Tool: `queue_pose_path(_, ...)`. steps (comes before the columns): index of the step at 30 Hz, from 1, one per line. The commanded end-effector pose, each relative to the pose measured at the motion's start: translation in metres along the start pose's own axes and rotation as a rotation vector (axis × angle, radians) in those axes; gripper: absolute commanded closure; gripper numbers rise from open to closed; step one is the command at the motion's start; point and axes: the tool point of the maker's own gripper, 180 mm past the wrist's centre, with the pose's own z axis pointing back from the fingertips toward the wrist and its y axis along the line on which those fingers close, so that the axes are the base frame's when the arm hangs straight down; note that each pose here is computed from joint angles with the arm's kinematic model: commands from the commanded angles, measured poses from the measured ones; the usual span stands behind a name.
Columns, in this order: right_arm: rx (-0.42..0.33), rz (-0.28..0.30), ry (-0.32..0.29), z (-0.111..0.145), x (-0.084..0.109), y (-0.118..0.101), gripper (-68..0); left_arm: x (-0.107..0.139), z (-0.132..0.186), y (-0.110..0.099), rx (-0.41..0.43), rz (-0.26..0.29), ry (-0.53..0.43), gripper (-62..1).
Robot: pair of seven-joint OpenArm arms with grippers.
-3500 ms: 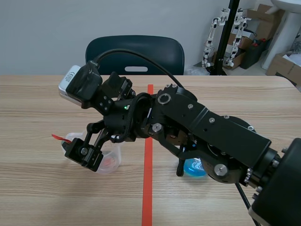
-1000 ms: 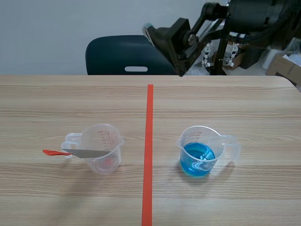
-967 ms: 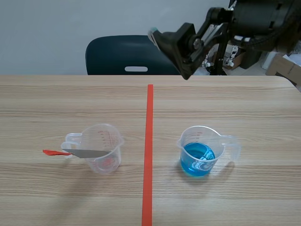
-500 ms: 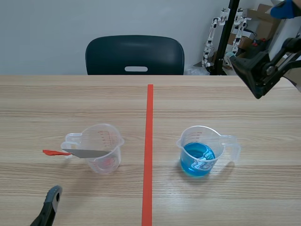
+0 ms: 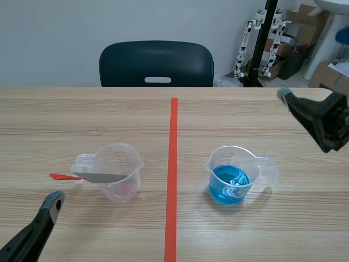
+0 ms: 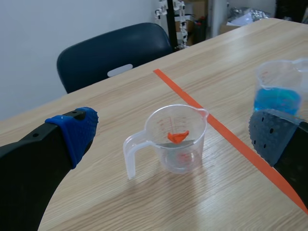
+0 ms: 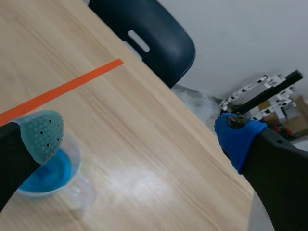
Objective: Do the redox reaction experiment. return to the home posture
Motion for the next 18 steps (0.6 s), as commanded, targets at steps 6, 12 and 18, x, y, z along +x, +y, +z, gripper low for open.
queue_pose_path(6, -0.057, -0.069, -0.019, 0.025, 0.000, 0.004, -67.9, 0.015, -0.006, -0.006, -0.077, -0.018, -0.038, -62.3)
queue_pose_path(12, -0.088, -0.086, -0.030, 0.043, -0.001, 0.003, -67.9, 0.018, -0.017, -0.004, -0.098, -0.028, -0.041, -62.3)
queue_pose_path(18, -0.046, -0.091, -0.009, 0.052, 0.002, 0.017, -67.9, 0.019, -0.032, 0.004, -0.092, -0.062, -0.042, -62.3)
